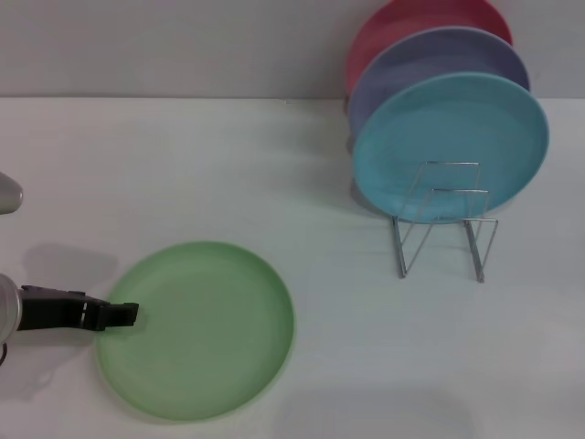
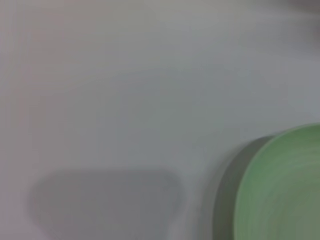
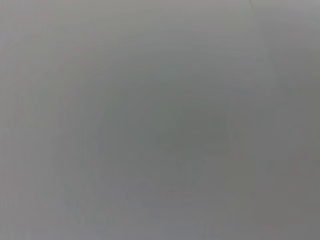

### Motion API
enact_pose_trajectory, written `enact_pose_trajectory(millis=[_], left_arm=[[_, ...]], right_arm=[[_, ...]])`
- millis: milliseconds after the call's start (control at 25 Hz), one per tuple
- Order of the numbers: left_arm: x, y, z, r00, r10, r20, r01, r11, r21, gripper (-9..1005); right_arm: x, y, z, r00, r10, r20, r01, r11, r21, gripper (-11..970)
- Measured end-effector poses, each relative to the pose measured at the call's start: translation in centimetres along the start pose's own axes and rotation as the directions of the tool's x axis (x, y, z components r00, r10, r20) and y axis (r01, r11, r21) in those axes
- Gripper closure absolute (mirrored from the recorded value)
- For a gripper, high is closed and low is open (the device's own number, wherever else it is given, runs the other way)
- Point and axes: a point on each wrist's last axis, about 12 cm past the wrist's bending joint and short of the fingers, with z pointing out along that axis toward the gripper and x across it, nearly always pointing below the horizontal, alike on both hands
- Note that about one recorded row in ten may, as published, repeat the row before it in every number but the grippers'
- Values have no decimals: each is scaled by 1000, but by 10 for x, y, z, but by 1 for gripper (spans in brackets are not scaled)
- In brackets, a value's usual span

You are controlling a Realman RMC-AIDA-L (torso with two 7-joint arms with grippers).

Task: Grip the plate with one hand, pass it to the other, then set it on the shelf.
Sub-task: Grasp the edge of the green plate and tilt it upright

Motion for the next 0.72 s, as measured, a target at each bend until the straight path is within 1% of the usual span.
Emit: enact_pose_trajectory(millis=[440, 640, 720], left_arm=[[-4, -3, 2, 1000, 2, -20, -2, 1000, 12, 197], [-6, -5, 3, 1000, 5, -28, -4, 1000, 17, 211], [-7, -5, 3, 999, 11, -40, -10, 1000, 22, 244]], right_arm=[[0, 0, 0, 1000, 1, 0, -1, 1000, -1, 118], [0, 1, 1, 1000, 3, 1, -3, 1000, -2, 118], [0, 2, 2, 1000, 4, 2, -4, 1000, -4, 118]])
